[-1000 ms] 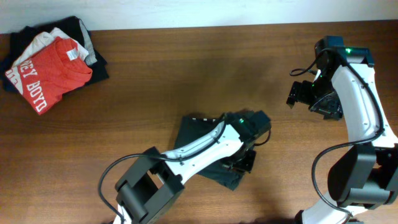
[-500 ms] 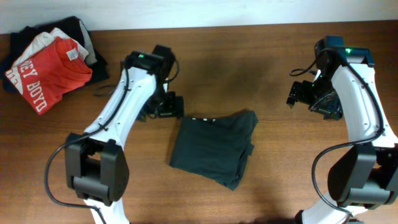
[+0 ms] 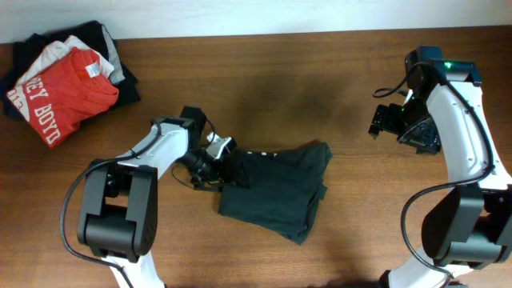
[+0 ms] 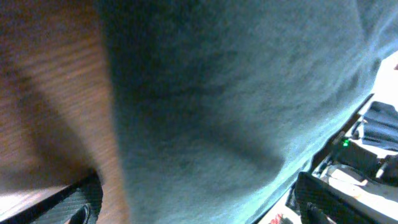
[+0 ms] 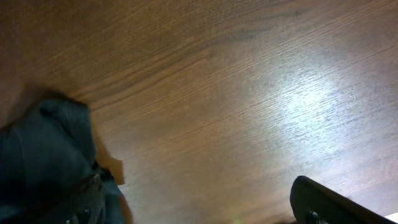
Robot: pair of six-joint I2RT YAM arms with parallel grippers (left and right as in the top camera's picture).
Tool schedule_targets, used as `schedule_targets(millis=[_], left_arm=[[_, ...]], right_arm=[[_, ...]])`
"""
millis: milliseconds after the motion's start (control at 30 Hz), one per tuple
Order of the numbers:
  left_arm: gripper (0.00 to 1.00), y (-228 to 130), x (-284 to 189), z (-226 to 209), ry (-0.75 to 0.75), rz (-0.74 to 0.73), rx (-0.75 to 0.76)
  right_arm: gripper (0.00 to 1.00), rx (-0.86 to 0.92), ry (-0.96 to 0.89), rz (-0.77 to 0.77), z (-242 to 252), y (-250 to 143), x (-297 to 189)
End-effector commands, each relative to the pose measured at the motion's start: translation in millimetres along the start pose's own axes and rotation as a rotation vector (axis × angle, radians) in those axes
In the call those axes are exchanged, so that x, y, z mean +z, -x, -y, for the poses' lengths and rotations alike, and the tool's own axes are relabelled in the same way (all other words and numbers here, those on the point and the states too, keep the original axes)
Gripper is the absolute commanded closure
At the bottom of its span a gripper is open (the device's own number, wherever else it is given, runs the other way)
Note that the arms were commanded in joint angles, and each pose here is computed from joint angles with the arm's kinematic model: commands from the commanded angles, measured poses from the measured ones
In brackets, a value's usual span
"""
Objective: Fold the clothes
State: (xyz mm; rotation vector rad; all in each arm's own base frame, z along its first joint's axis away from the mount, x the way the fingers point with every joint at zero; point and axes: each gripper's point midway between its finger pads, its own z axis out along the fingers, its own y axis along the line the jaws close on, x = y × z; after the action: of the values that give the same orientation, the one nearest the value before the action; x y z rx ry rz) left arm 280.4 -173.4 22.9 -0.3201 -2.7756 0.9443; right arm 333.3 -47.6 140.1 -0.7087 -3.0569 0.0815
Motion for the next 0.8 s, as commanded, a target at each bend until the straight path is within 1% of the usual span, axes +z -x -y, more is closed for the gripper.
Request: schedule_targets(millis=[0,33,67,100,167,200,233,267,367,400,467,533,600,667,700,733,767], left_arm=[[0.08,-9.7,13.8,1.0,-0.027,-0.011,-0.015],[0.11,-11.3,16.6,0.9,-0.029,-0.013,-0.018],[0.23,-11.9,19.9,2.1,-0.037,-0.011,-0.015],[0.42,-11.0,24.4,5.4,-0.050,-0.004,-0.001],[0.71,-5.7,26.2,7.1,-0.047,0.013,-0.013],[0.79,-3.2,25.4,6.4,-0.048,0.023,-0.025],[0.96,0.2,23.3,4.8,-0.049,0.036,-0.039],[0.99,5.9,17.9,2.8,-0.051,0.056,-0.045],[0.99,31.3,-8.2,-2.9,-0.053,0.138,-0.058],[0.99,38.4,-16.6,-9.0,-0.035,0.165,-0.089],[0.99,57.4,-48.7,-42.6,0.053,0.259,-0.180],[0.99,62.0,-74.9,-81.7,0.153,0.327,-0.283],[0.99,53.3,-102.8,-131.1,0.270,0.380,-0.410],[0.99,26.2,-128.4,-176.1,0.362,0.395,-0.615],[0.99,7.2,-142.9,-195.8,0.384,0.396,-0.741],[0.99,-12.0,-158.9,-210.0,0.371,0.396,-0.862],[0.99,-25.3,-171.7,-217.0,0.353,0.396,-0.945]], right_arm=[[0.01,0.014,0.006,0.025,1.1,2.6,-7.4],[0.01,0.014,0.006,0.025,1.1,2.6,-7.4],[0.01,0.014,0.006,0.025,1.1,2.6,-7.4],[0.01,0.014,0.006,0.025,1.1,2.6,-7.4],[0.01,0.014,0.006,0.025,1.1,2.6,-7.4],[0.01,0.014,0.006,0.025,1.1,2.6,-7.4],[0.01,0.014,0.006,0.025,1.1,2.6,-7.4],[0.01,0.014,0.006,0.025,1.1,2.6,-7.4],[0.01,0.014,0.006,0.025,1.1,2.6,-7.4],[0.01,0.014,0.006,0.025,1.1,2.6,-7.4],[0.01,0.014,0.006,0.025,1.1,2.6,-7.4],[0.01,0.014,0.006,0.025,1.1,2.6,-7.4],[0.01,0.014,0.006,0.025,1.1,2.6,-7.4],[0.01,0.014,0.006,0.025,1.1,2.6,-7.4],[0.01,0.014,0.006,0.025,1.1,2.6,-7.4],[0.01,0.014,0.006,0.025,1.1,2.6,-7.4],[0.01,0.014,0.006,0.025,1.1,2.6,-7.4]])
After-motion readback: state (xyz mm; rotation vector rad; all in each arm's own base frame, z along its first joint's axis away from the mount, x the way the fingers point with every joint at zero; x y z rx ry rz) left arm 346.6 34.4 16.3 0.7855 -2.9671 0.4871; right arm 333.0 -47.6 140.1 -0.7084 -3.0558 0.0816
